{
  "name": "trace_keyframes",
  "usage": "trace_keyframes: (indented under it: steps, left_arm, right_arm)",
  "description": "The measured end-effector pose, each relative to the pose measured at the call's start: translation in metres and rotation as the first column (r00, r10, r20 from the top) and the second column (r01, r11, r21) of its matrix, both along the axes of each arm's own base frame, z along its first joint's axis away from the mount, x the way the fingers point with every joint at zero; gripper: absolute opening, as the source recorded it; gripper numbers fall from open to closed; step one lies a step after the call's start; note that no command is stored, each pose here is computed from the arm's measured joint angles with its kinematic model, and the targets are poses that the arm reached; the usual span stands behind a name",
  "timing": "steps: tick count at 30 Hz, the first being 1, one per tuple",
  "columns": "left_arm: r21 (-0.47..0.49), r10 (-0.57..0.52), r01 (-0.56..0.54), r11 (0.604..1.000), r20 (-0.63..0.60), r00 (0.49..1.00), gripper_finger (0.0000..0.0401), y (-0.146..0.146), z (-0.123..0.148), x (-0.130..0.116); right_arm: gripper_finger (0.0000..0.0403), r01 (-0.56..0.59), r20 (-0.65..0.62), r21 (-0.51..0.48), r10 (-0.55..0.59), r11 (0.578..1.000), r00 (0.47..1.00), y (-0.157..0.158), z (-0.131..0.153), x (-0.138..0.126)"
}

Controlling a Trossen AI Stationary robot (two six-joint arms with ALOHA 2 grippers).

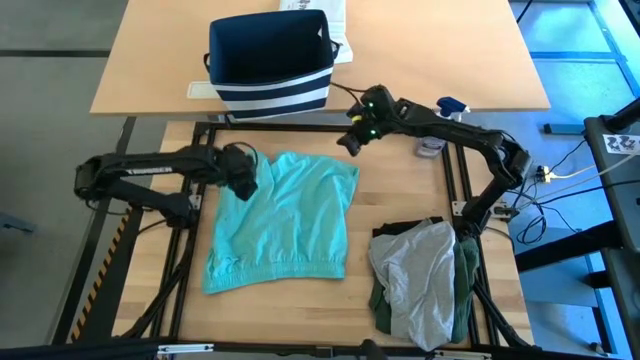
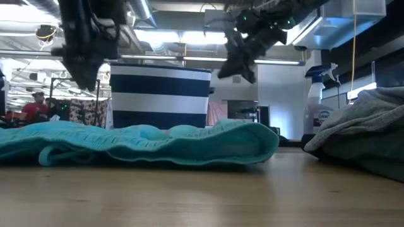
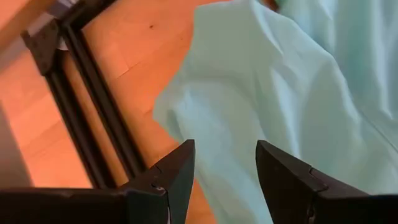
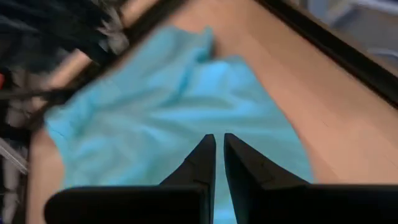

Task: Fold Laundry from Bin
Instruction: Fold the blue shorts

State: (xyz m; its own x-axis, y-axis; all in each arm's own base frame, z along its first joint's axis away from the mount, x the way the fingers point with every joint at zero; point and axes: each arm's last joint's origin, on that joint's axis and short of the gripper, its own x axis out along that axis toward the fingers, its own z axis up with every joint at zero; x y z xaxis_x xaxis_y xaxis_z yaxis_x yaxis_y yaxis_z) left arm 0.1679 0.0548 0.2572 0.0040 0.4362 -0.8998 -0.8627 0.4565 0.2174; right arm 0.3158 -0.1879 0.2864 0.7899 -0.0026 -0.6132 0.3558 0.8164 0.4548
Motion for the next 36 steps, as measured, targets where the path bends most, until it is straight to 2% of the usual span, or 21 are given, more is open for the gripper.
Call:
trace_keyframes:
  steps: [5,11,14,18,21,25,29,36]
  left_arm:
    - [-0.077,0.031,-0.023,0.997,0.101,0.994,0.0164,0.041,-0.023,-0.004]
    - [-0.062,0.111,-0.099,0.993,0.235,0.966,0.0164,0.082,-0.039,-0.019]
    - [-0.096,0.110,-0.091,0.991,0.209,0.972,0.0164,0.096,-0.048,-0.025]
    - [-0.164,0.064,-0.034,0.986,0.184,0.981,0.0164,0.112,-0.066,-0.022]
    - [-0.209,0.028,0.008,0.978,0.169,0.985,0.0164,0.118,-0.080,-0.016]
    - [-0.241,-0.016,0.057,0.969,0.168,0.986,0.0164,0.122,-0.093,-0.008]
    - [-0.252,-0.052,0.084,0.964,0.132,0.990,0.0164,0.125,-0.103,-0.005]
    - [-0.207,-0.097,0.110,0.972,0.072,0.993,0.0164,0.131,-0.110,-0.004]
  right_arm:
    - [0.0035,-0.049,0.095,0.030,0.045,0.998,0.994,0.026,0.008,0.021]
    - [0.0035,-0.222,0.091,-0.060,0.226,0.973,0.970,0.071,0.008,0.039]
    - [0.0035,-0.291,0.083,-0.083,0.298,0.953,0.951,0.092,0.005,0.047]
    - [0.0021,-0.355,0.049,-0.059,0.358,0.933,0.933,0.114,-0.010,0.060]
    - [0.0004,-0.383,0.000,-0.010,0.383,0.924,0.924,0.126,-0.033,0.072]
    - [0.0010,-0.399,-0.020,0.084,0.402,0.913,0.915,0.140,-0.064,0.090]
    - [0.0004,-0.441,-0.016,0.147,0.448,0.885,0.894,0.157,-0.089,0.104]
    - [0.0003,-0.458,-0.192,0.334,0.535,0.824,0.823,0.180,-0.137,0.100]
